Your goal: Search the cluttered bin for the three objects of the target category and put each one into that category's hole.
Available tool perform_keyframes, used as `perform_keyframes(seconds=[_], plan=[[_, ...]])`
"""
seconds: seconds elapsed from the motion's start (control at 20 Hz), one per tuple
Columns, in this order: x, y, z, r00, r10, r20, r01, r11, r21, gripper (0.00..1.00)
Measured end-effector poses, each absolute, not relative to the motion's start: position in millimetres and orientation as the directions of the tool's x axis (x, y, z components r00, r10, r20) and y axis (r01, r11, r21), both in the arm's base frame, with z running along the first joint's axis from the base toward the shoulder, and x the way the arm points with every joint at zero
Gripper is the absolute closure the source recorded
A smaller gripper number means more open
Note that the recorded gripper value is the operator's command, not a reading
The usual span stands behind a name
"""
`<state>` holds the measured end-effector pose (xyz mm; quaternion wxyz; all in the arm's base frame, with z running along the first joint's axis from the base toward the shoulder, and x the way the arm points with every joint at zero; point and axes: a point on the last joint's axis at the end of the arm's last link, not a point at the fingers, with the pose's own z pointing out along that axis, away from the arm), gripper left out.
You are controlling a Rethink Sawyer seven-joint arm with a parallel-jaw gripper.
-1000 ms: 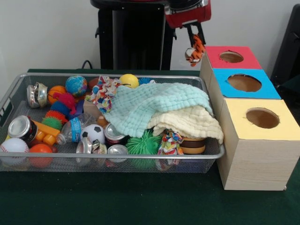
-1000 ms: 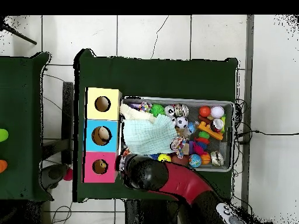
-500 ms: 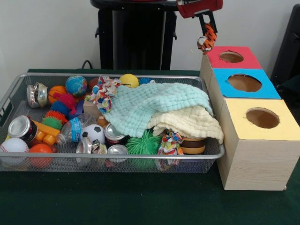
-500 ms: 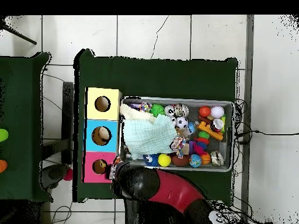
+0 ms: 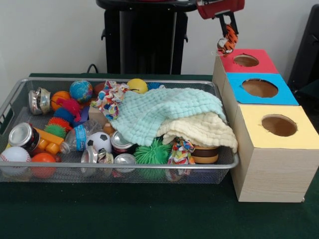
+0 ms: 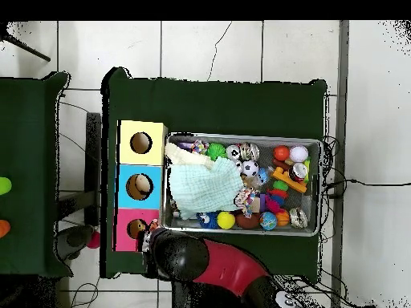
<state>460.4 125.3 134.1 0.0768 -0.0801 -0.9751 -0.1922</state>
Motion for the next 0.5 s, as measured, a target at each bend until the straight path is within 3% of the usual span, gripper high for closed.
perform_keyframes(seconds=[0.5], plan=[[439, 163, 102, -0.99, 0.126, 0.069, 0.142, 0.926, 0.35, 1.0]])
